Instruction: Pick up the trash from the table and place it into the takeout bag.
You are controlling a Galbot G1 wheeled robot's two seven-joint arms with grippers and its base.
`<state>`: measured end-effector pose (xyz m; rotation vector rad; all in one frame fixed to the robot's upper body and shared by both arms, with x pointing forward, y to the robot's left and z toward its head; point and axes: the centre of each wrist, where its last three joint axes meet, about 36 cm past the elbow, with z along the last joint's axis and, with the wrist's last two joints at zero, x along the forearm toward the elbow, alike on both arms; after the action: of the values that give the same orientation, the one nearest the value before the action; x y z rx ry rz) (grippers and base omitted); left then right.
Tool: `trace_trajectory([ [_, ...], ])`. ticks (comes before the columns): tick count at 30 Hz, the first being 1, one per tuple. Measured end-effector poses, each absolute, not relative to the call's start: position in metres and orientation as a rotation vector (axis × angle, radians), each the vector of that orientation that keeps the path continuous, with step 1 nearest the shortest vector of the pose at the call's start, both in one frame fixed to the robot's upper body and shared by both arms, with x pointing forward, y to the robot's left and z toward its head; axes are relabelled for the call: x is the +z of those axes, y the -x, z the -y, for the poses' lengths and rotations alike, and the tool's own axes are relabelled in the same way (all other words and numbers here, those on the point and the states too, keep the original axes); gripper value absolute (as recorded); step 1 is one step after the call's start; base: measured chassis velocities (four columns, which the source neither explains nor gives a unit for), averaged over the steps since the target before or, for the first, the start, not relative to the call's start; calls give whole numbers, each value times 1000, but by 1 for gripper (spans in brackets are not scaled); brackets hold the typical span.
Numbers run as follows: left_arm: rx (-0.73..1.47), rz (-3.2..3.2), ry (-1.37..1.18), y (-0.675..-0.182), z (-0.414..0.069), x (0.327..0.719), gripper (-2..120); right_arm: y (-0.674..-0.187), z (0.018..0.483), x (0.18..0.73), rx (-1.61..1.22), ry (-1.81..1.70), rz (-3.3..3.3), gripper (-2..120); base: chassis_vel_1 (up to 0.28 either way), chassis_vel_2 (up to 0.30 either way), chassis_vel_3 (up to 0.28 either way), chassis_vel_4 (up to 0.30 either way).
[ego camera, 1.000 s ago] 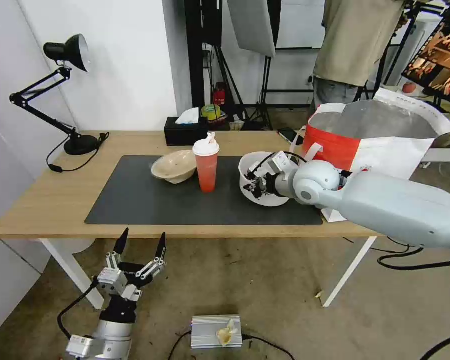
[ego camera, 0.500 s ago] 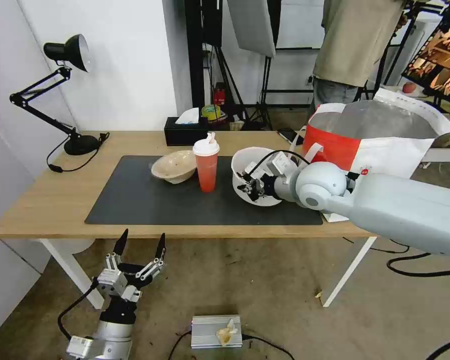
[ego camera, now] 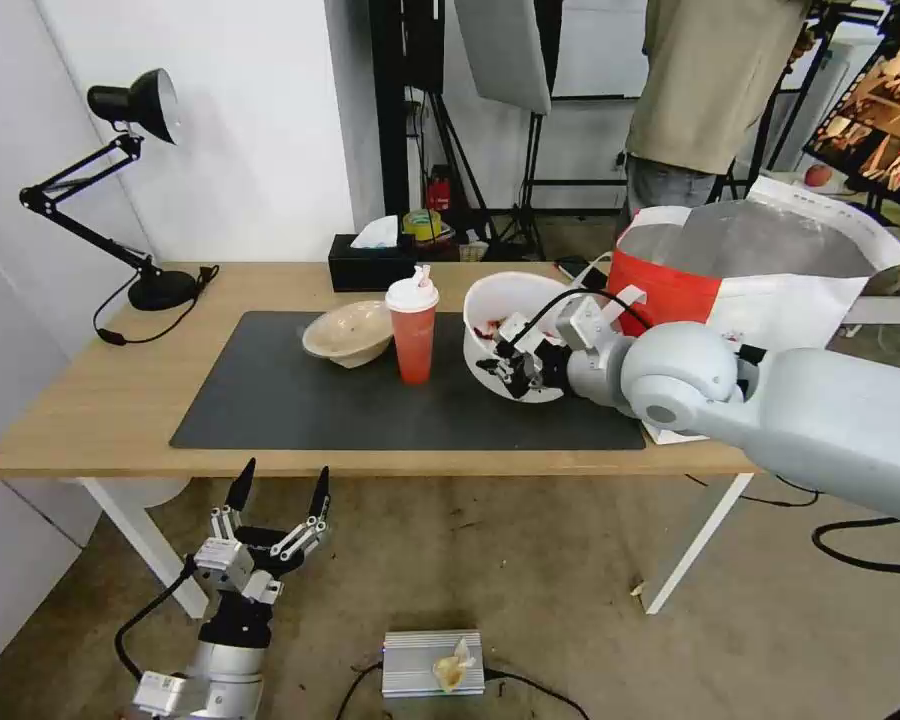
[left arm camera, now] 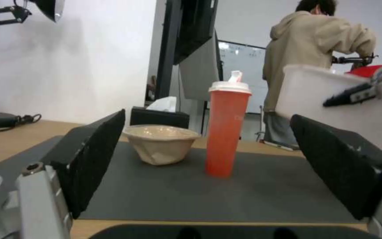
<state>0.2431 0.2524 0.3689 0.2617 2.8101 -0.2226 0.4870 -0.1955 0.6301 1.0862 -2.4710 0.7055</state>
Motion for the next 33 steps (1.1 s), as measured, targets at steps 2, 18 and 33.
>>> trace_trajectory([
  [2, -221, -2809, -262, -243, -252, 369, 100, -481, 196, 636, 704, -1103, 2494, 0, 0, 0, 0, 0],
  [18, -216, -2812, -260, -243, -253, 366, 100, -450, 178, 666, 709, -1298, 2608, 0, 0, 0, 0, 0],
  [33, -211, -2813, -253, -242, -254, 362, 100, -454, 167, 715, 766, -1366, 2769, 0, 0, 0, 0, 0],
])
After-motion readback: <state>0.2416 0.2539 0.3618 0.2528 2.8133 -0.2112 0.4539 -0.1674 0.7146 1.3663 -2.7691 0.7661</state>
